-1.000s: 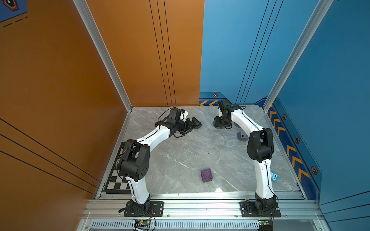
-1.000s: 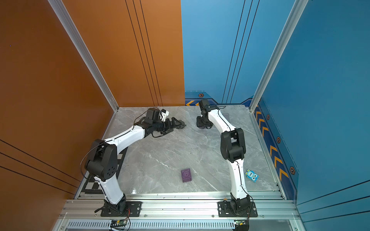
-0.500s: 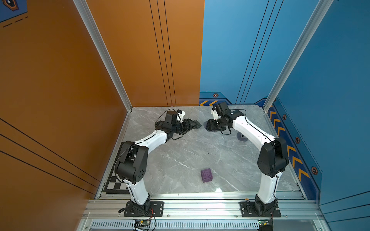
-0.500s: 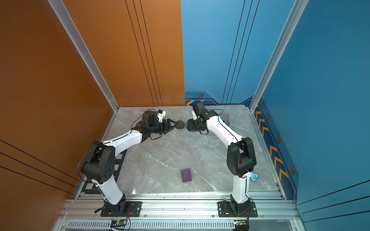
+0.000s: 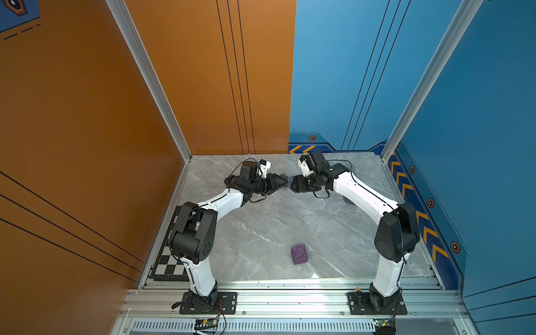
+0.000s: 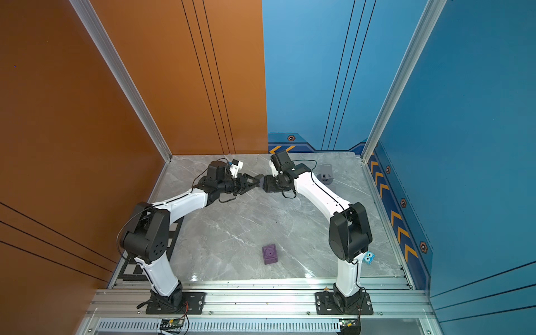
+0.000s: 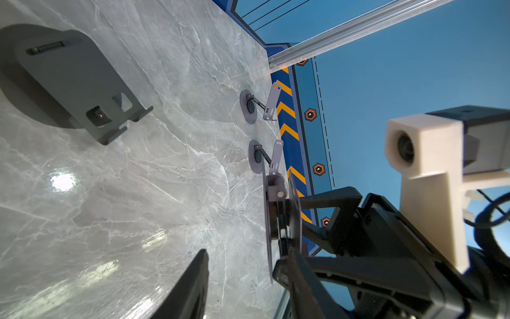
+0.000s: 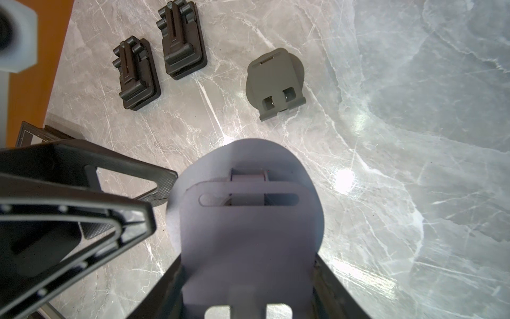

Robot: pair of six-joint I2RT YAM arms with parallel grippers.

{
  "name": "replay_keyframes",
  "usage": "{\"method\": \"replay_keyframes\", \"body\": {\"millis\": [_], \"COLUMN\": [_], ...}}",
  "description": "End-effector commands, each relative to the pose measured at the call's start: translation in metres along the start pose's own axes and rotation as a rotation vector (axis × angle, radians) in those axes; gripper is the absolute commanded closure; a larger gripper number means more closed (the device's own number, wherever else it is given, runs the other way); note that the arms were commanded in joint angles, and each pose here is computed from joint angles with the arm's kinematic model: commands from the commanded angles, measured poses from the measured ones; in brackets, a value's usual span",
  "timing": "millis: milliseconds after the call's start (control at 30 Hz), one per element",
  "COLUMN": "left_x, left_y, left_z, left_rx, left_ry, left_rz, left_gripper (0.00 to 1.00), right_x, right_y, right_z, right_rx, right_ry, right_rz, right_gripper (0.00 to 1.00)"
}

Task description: Open the phone stand

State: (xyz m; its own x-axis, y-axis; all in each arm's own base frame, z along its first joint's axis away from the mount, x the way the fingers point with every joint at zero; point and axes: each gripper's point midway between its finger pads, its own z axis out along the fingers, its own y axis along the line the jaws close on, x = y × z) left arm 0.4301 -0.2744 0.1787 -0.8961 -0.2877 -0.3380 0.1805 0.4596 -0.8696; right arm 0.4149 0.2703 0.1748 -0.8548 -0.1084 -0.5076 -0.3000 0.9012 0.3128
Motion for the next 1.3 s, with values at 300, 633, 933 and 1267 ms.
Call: {"method": "replay_keyframes", "body": {"millis": [300,633,933,1267], "left_x": [0.013,0.029,0.032,0.053], "left_y": [0.013,0.008,0.011,0.039], "left_z": [0.013,0.030,0.028,0.020], "left_rx": [0.018,0.051,0.048,-0.021], "left_ry": [0.072,0.142,0.145,0.148], "left_rz": [-0.027,-0.033,-0.005,0.051], "left_gripper": [0.64,1.00,1.00,1.00], "right_x": [-0.025,-0.028,-0.043,-0.049], "right_y": [0.025,0.037,0.040,0.037], "right_z": [-0.021,-0.014,-0.018,-0.024], "right_rx": [-0.048,-0.077,-0.087,-0.085], "right_ry": [-0.088,-0.069,-0.059,0.015], "right_rz": [-0.052,-0.069,-0.070,-0.053], "right_gripper": [0.86,0.86,0.86,0.83]}}
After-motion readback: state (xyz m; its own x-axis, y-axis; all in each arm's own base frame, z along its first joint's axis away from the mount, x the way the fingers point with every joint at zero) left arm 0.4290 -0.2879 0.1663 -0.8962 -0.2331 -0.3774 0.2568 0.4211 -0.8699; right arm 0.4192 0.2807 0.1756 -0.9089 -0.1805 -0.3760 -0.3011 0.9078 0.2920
